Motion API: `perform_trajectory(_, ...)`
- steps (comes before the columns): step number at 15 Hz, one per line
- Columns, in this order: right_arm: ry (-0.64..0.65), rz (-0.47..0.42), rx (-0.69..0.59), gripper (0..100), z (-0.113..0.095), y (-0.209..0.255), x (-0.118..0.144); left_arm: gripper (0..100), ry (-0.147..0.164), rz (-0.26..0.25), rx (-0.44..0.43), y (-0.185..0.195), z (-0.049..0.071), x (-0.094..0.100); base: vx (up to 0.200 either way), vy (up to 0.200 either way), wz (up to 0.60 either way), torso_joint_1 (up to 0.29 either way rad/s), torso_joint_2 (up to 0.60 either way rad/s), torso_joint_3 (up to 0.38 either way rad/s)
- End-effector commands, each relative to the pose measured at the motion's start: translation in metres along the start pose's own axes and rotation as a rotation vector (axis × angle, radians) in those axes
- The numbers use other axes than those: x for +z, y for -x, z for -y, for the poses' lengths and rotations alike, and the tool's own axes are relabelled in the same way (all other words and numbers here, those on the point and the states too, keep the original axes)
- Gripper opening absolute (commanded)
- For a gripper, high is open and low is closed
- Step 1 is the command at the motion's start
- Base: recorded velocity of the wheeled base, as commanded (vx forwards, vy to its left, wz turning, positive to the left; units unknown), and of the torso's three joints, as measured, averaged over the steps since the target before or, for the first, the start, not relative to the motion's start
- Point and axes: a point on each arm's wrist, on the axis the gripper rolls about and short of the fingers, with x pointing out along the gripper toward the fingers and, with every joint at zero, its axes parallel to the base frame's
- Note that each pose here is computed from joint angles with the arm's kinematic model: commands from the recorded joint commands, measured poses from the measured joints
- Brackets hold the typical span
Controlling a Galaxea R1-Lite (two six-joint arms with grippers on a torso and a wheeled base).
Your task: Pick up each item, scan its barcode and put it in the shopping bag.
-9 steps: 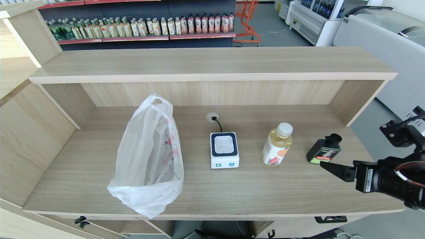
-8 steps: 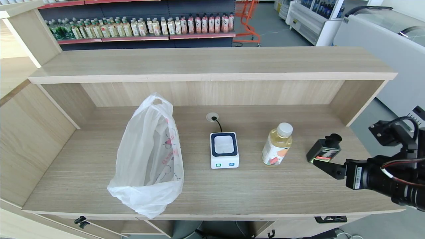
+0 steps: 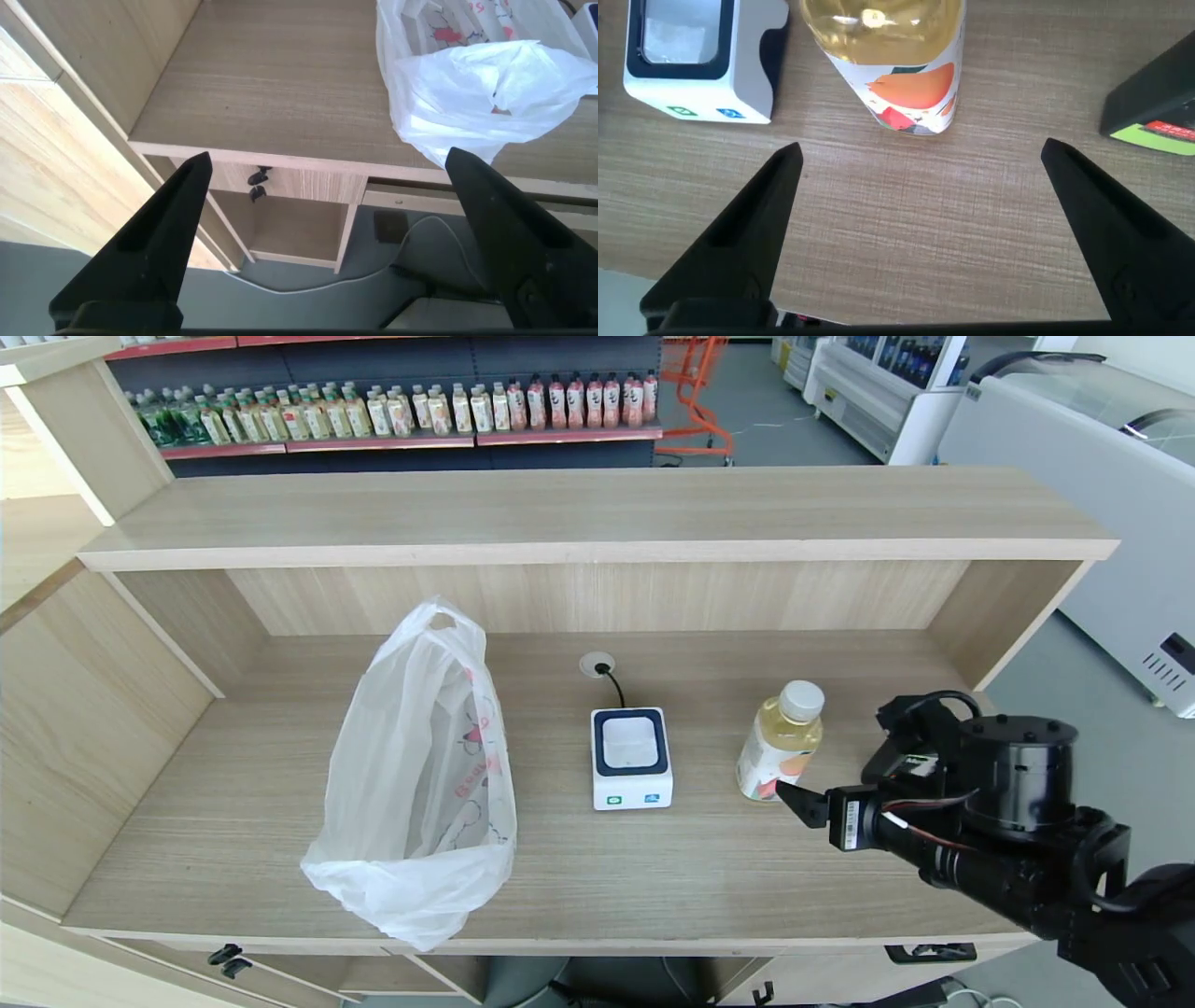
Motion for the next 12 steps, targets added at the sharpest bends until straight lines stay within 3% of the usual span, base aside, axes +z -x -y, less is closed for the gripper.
perform_trajectory(1,0.013,-0.025,-0.009,100,-0.006,-0.020,-0.012,100,0.000,0.000,0.000,0.000,0.000,0.000,0.000,0.000,0.00,0.000,0.00,0.000)
perform_trajectory(9,0.076,0.077,0.009,100,-0.024,-0.055,0.003,100,0.000,0.000,0.000,0.000,0.000,0.000,0.000,0.000,0.00,0.000,0.00,0.000)
perform_trajectory(12,0.096,0.102,0.011,100,-0.026,-0.065,-0.004,100,0.000,0.000,0.000,0.000,0.000,0.000,0.000,0.000,0.00,0.000,0.00,0.000)
